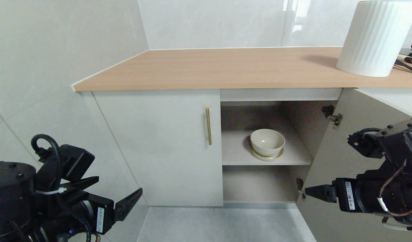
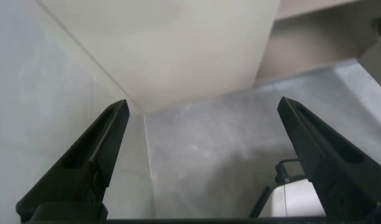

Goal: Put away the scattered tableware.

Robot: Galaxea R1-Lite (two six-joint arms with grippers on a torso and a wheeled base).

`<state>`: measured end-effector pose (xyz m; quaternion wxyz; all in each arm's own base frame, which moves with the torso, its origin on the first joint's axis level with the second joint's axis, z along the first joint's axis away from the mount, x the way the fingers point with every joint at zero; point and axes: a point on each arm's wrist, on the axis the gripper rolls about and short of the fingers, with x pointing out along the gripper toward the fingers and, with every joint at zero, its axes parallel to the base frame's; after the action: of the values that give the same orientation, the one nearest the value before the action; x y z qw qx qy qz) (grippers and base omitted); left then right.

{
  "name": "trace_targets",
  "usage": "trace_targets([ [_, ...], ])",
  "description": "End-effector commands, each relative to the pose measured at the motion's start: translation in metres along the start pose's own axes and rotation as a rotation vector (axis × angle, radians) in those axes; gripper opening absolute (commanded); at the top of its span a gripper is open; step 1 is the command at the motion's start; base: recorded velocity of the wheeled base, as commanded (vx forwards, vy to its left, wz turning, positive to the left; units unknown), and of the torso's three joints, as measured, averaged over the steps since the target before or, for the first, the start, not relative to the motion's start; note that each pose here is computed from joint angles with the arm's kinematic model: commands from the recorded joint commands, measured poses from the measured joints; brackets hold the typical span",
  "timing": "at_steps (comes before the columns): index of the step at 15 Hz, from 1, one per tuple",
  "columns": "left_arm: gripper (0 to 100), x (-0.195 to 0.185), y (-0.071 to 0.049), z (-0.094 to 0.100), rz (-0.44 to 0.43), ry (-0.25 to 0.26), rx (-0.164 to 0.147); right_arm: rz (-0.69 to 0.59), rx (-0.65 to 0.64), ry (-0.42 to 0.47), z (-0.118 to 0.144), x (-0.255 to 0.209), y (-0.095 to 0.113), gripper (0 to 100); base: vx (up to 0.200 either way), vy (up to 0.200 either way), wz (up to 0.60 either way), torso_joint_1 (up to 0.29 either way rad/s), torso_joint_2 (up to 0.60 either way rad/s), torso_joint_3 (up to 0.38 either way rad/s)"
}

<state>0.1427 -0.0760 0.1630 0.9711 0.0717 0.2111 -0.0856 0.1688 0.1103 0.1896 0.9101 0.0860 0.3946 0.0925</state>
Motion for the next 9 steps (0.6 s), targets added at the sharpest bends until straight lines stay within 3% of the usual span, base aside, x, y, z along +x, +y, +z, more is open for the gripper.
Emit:
trace_targets([
  [1, 100, 0.0008, -0.0003, -0.0008, 0.0, 0.005, 0.001, 0.0, -0.001, 0.002, 0.0, 0.0006, 0.0002, 100, -0.2, 0.0, 0.0, 0.007, 0.0, 0.002],
  [9, 100, 0.0011, -0.0004, -0.0013, 0.0, 0.008, 0.001, -0.001, -0.001, 0.001, 0.0, 0.0006, 0.0002, 100, -0.2, 0.0, 0.0, 0.0, 0.0, 0.001],
])
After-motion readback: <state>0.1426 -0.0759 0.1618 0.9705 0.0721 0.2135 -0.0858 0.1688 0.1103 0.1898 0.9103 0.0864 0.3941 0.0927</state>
